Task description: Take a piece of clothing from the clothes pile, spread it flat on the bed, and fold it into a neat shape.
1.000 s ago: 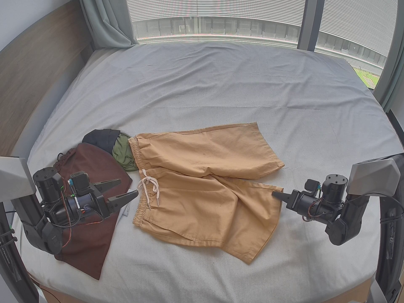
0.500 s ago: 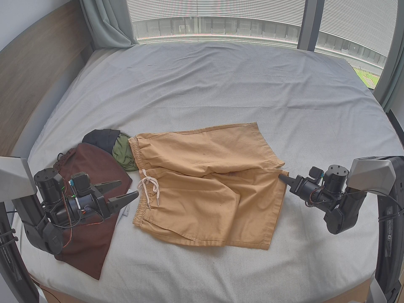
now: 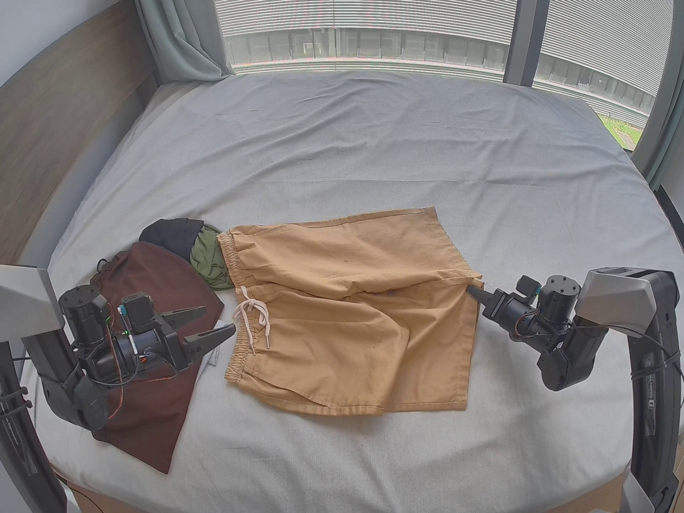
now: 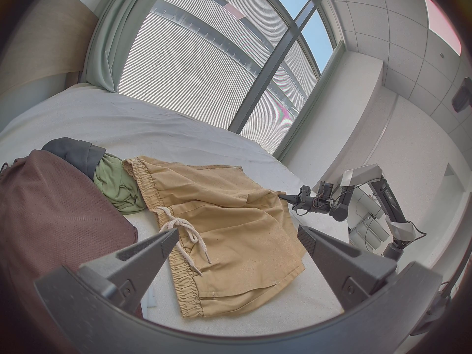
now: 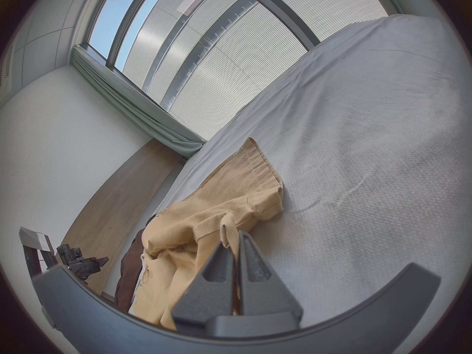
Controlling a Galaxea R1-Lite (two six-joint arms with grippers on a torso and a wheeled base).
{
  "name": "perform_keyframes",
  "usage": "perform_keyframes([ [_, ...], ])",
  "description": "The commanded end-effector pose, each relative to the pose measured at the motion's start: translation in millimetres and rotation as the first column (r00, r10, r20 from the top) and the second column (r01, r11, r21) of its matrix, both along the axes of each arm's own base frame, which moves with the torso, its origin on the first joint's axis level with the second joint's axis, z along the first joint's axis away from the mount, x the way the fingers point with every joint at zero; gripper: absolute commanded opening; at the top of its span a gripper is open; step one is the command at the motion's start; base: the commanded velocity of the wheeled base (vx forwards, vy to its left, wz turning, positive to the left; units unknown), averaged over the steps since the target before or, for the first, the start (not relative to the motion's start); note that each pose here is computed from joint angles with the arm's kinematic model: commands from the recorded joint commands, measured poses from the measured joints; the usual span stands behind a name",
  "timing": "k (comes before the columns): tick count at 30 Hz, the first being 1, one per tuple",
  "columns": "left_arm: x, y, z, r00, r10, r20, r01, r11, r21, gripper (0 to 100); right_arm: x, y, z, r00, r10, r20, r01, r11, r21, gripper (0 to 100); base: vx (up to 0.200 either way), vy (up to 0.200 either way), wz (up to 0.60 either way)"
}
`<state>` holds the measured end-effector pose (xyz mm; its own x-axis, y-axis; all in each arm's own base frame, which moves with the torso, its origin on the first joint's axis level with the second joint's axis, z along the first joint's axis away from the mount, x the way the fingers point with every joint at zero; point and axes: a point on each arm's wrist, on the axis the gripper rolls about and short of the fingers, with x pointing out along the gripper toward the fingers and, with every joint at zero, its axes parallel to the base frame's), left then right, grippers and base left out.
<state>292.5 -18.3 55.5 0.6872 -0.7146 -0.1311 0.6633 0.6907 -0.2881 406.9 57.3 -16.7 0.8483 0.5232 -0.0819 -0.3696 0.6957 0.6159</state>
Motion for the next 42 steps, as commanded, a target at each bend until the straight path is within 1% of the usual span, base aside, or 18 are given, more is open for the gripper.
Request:
perform_keyframes([
  [1, 1.0, 0.1, 0.1, 1.0, 0.0, 0.002, 0.0, 1.0, -0.001, 100, 4.5, 5.3, -6.6, 1.0, 0.001, 0.003, -0.001, 1.0, 0.0, 0, 0.0, 0.0, 0.0],
  [12, 2.0, 0.1, -1.7, 1.0, 0.0, -0.001, 0.0, 1.0, 0.0, 100, 4.6, 6.6, -6.2, 1.0, 0.0, 0.007, 0.0, 1.0, -0.001, 0, 0.0, 0.0, 0.0],
  [13, 2.3, 0.1, -1.5, 1.0, 0.0, 0.0, 0.0, 1.0, 0.0, 100, 5.2, 6.6, -5.1, 1.0, -0.002, 0.011, 0.002, 1.0, -0.001, 100, 0.0, 0.0, 0.0],
  [17, 2.5, -0.4, -2.4, 1.0, -0.002, -0.002, 0.002, 1.0, 0.001, 100, 1.0, 6.0, -2.6, 1.0, -0.003, 0.008, 0.003, 1.0, -0.008, 100, 0.0, 0.0, 0.0],
  [20, 2.8, 0.5, -2.2, 1.0, 0.001, 0.0, -0.001, 1.0, 0.001, 100, -14.1, 0.0, 9.7, 1.0, 0.004, 0.006, -0.004, 0.999, -0.045, 100, 0.0, 0.0, 0.0],
  [23, 2.8, 1.0, -1.8, 1.0, 0.003, 0.0, -0.003, 1.0, 0.0, 100, -30.9, -5.6, 13.9, 0.998, 0.058, 0.0, -0.058, 0.993, -0.102, 100, 0.0, 0.0, 0.0],
  [25, 2.8, 1.0, -1.6, 1.0, 0.003, 0.003, -0.003, 1.0, 0.001, 100, -38.0, -10.2, 16.5, 0.996, 0.089, 0.003, -0.088, 0.988, -0.127, 100, 0.0, 0.0, 0.0],
  [26, 2.8, 1.0, -1.8, 1.0, 0.003, 0.001, -0.003, 1.0, 0.001, 100, -45.3, -12.4, 18.2, 0.992, 0.123, -0.001, -0.122, 0.982, -0.141, 100, 0.0, 0.0, 0.0],
  [27, 2.8, 0.5, -1.6, 1.0, 0.001, 0.003, -0.001, 1.0, 0.001, 100, -50.1, -13.6, 17.7, 0.99, 0.139, -0.013, -0.139, 0.98, -0.142, 100, 0.0, 0.0, 0.0],
  [28, 2.8, 0.5, -1.6, 1.0, 0.001, 0.003, -0.001, 1.0, 0.001, 100, -50.1, -13.6, 17.7, 0.99, 0.139, -0.013, -0.139, 0.98, -0.142, 100, 0.0, 0.0, 0.0],
  [29, 2.8, 1.0, -1.6, 1.0, 0.003, 0.003, -0.003, 1.0, 0.001, 100, -61.6, -14.1, 17.8, 0.985, 0.168, -0.041, -0.173, 0.975, -0.143, 100, 0.0, 0.0, 0.0],
  [31, 2.8, 0.5, -1.6, 1.0, 0.001, 0.003, -0.001, 1.0, 0.001, 100, -66.9, -14.4, 18.3, 0.983, 0.178, -0.052, -0.184, 0.972, -0.144, 100, 0.0, 0.0, 0.0],
  [37, 2.5, 0.5, -1.8, 1.0, 0.001, 0.002, -0.001, 1.0, 0.002, 100, -89.0, -14.7, 9.2, 0.963, 0.249, -0.103, -0.263, 0.949, -0.175, 100, 0.0, 0.0, 0.0],
  [42, 2.5, 0.5, -1.8, 1.0, 0.001, 0.003, -0.001, 1.0, 0.003, 100, -98.8, -12.6, 3.8, 0.954, 0.267, -0.134, -0.289, 0.939, -0.185, 100, 0.0, 0.0, 0.0],
])
